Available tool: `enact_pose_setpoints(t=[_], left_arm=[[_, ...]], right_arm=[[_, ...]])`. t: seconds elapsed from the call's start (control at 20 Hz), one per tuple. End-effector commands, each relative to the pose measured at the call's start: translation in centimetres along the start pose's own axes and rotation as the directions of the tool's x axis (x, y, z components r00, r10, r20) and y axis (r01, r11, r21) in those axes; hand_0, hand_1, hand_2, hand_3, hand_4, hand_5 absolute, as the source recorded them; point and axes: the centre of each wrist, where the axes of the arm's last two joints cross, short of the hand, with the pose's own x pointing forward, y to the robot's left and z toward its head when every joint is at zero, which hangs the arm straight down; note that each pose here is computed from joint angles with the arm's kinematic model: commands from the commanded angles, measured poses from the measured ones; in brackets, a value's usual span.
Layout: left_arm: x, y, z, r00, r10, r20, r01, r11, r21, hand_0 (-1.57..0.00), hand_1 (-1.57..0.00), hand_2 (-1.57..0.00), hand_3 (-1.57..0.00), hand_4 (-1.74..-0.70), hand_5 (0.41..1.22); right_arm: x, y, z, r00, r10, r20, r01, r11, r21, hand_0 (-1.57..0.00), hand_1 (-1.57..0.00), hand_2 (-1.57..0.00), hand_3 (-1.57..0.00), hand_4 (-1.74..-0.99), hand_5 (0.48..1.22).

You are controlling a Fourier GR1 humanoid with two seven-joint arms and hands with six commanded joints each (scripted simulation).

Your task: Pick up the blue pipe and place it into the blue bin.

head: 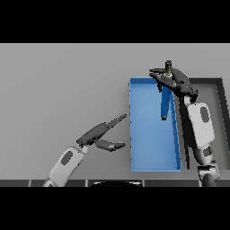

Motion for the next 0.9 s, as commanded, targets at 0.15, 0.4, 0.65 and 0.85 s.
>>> enact_pose_setpoints(t=[0.15,0.4,0.65,0.85], left_arm=[[0.0,-0.3,0.0,1.0,-0.003,0.022,0.004,1.0,-0.008,0.0,0.0,0.0,0.0,-0.88,0.479],[0.7,-0.3,-0.4,1.0,-0.012,0.014,0.013,1.0,-0.004,0.0,0.0,0.0,0.0,-0.88,0.493],[0.3,-0.2,-0.4,1.0,-0.011,0.008,0.011,1.0,0.005,0.0,0.0,0.0,0.0,-0.88,0.495],[0.3,-0.2,-0.4,1.0,-0.014,0.009,0.014,1.0,-0.001,0.0,0.0,0.0,0.0,-0.88,0.488]], right_arm=[[-3.7,-0.7,0.1,0.986,0.008,-0.164,-0.015,0.999,-0.047,-1.57,-1.57,-1.57,-0.68,-1.642,1.221],[-7.3,-1.4,-0.3,0.918,-0.043,-0.393,0.0,0.994,-0.109,-1.01,-0.97,-0.93,-0.61,-1.451,1.146],[-6.9,-0.3,-0.4,0.875,0.081,-0.477,-0.084,0.996,0.015,-0.33,-0.32,-0.3,-0.2,-1.23,1.056],[-7.0,-0.4,0.1,0.854,0.221,-0.472,-0.224,0.973,0.052,-0.13,-0.13,-0.12,-0.08,-1.15,0.914]])
